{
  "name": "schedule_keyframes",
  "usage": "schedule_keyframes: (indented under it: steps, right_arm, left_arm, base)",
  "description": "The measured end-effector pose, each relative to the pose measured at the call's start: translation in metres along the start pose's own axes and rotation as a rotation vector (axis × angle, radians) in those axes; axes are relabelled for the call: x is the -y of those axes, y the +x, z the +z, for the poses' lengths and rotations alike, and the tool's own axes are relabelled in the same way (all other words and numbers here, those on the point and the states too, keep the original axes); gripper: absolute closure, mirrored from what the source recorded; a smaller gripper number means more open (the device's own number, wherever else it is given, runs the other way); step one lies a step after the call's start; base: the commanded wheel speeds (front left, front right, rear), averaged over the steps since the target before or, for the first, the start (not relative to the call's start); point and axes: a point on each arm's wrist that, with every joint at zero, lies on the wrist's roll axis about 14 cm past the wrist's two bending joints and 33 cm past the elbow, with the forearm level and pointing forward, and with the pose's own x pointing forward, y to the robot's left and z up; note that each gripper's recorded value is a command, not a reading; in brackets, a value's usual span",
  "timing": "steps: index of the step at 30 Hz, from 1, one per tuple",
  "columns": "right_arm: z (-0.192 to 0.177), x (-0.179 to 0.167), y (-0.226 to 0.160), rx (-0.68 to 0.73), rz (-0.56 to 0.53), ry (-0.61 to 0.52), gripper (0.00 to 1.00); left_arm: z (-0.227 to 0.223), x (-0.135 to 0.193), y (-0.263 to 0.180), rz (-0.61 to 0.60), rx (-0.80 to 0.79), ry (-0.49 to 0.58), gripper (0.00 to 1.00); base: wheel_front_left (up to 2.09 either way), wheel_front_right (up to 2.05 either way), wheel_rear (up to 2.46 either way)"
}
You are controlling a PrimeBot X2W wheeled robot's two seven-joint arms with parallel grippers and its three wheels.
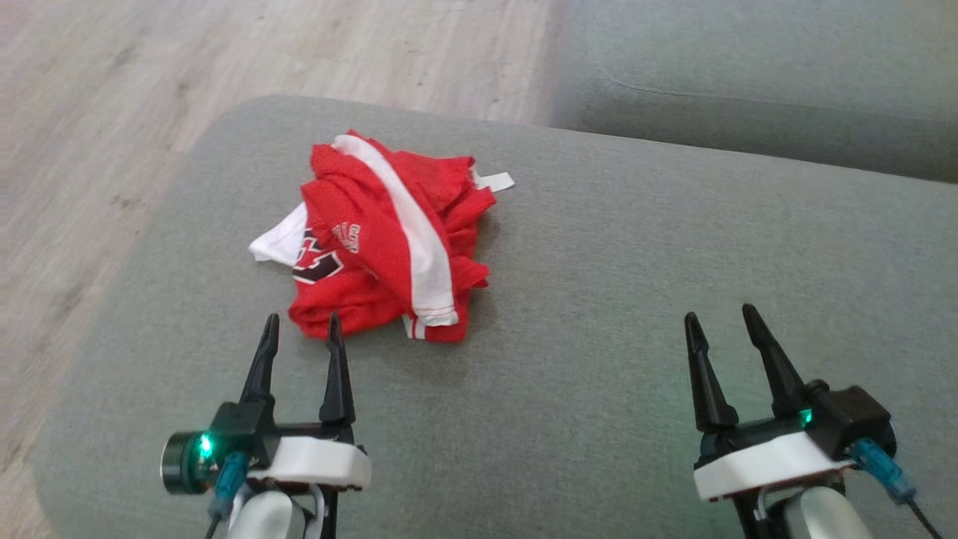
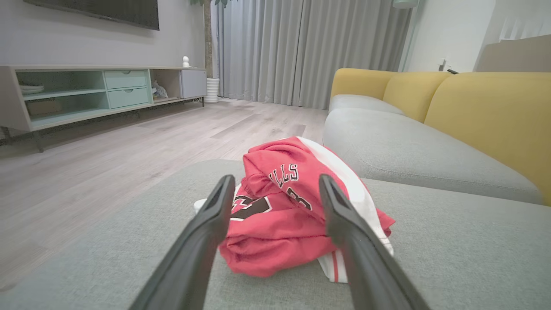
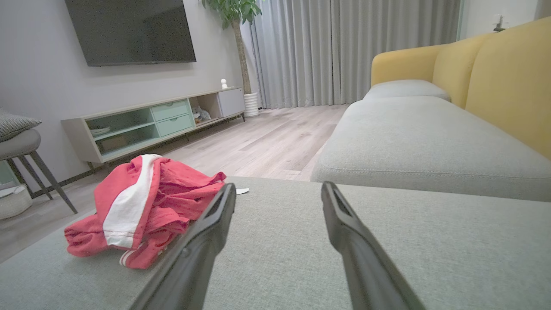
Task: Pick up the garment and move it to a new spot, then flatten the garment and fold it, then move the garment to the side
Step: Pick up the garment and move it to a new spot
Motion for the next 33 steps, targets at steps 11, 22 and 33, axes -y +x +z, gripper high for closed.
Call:
schedule_keyframes:
  steps: [11,22,33]
  right_arm:
    - [-0.005,-0.013,0.003,-0.013,0.041,0.006,0.0]
    - [-0.016,0.006,0.001,-0.038,-0.015,0.038,0.0]
    - [-0.027,0.034,0.016,-0.046,-0.073,0.059,0.0]
  left_arm:
    - [-0.006,-0.011,-0.007,0.039,-0.018,0.002,0.0]
    - [0.001,0.029,0.04,-0.131,-0.011,0.051,0.0]
    - [-0.024,0.062,0.118,-0.29,-0.205,0.149,0.0]
  base:
    - [0.0,0.0,0.0]
    - [0.0,0.0,0.0]
    - [0.0,0.0,0.0]
